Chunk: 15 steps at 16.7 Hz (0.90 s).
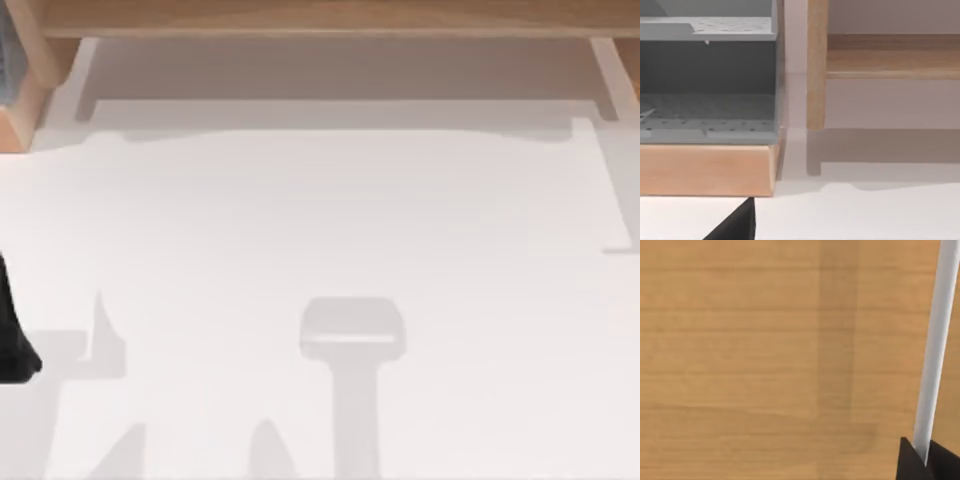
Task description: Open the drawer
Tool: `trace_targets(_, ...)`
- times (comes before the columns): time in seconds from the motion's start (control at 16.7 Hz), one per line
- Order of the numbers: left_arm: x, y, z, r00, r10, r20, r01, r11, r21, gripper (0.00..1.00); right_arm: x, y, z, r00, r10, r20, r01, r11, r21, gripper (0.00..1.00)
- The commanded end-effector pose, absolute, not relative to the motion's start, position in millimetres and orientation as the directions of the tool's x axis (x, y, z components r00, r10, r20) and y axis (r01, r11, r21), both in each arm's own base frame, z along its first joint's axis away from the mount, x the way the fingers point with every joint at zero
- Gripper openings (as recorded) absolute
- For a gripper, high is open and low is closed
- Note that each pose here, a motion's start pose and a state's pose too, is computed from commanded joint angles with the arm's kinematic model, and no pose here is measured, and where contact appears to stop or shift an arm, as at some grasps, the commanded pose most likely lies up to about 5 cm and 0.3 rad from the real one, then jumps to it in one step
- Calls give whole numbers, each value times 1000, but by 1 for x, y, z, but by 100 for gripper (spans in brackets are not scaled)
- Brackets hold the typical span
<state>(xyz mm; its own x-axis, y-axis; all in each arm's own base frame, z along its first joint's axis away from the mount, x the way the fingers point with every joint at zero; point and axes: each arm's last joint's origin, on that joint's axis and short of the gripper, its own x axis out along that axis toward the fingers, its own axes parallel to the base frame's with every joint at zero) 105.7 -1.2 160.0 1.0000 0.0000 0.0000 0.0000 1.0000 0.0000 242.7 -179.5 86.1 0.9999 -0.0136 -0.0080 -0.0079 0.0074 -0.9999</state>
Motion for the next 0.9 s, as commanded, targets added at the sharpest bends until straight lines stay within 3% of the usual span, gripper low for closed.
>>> trace_targets(0.24,106,-1,160,1000,0,0,0,1000,0,100,241,-179,86,1000,-13,-6,-6,7,-1000,0)
trace_targets(0.9,106,-1,160,1000,0,0,0,1000,0,100,241,-179,86,1000,-13,-6,-6,7,-1000,83)
